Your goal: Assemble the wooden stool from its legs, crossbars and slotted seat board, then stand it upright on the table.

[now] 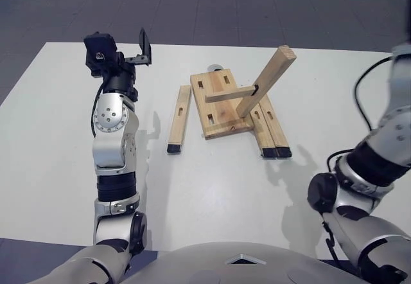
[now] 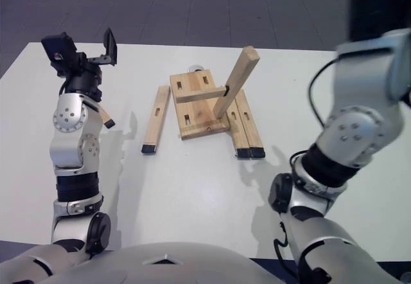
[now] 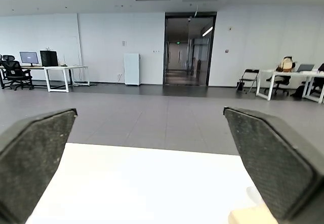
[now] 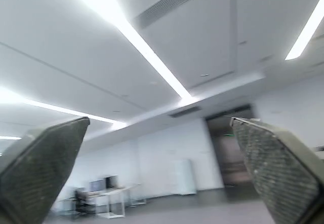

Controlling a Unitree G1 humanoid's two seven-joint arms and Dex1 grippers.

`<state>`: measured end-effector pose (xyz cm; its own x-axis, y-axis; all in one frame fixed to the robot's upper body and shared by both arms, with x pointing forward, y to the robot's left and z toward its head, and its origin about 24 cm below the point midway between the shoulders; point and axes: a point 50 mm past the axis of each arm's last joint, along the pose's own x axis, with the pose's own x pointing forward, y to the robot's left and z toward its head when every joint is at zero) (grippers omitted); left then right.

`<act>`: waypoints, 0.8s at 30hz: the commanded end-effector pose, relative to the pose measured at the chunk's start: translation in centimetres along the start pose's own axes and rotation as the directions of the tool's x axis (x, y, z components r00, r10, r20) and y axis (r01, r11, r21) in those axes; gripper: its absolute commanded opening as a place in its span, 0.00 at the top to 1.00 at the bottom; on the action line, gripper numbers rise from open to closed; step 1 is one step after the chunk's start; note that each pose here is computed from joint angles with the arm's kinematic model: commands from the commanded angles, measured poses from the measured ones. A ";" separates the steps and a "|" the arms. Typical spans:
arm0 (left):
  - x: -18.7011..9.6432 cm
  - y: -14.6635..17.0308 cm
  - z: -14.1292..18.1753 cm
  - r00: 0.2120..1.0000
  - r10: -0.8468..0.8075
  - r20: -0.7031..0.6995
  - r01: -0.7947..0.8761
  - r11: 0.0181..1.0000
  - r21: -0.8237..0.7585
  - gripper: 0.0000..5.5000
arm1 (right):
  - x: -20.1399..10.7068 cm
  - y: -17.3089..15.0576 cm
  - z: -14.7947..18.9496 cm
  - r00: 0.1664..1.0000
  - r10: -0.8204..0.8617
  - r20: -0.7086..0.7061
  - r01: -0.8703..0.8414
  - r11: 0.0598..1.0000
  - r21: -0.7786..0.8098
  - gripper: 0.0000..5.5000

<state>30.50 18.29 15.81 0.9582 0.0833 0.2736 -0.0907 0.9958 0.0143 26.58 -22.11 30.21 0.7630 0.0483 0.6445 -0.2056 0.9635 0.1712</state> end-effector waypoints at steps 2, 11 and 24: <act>-0.6 0.6 0.5 1.000 0.020 0.016 -0.021 0.999 0.044 0.02 | -7.9 -3.1 -9.2 0.834 -0.157 -0.530 0.076 0.982 -0.171 0.02; -0.8 2.1 1.3 0.994 0.108 0.031 -0.108 0.994 0.013 0.02 | -16.8 -0.7 -14.9 0.542 -0.053 -0.839 0.022 0.999 -0.049 0.02; -1.3 2.2 1.2 0.990 0.142 0.023 -0.143 0.989 0.024 0.02 | -17.9 -5.5 -16.4 0.350 -0.250 -0.903 -0.058 0.956 -0.288 0.02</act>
<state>28.84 20.15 17.00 0.9270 0.2070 0.3127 -0.2125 0.9770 -0.0166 23.74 -22.74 5.79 0.8893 0.0615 -0.4532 -0.0934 0.9944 -0.0485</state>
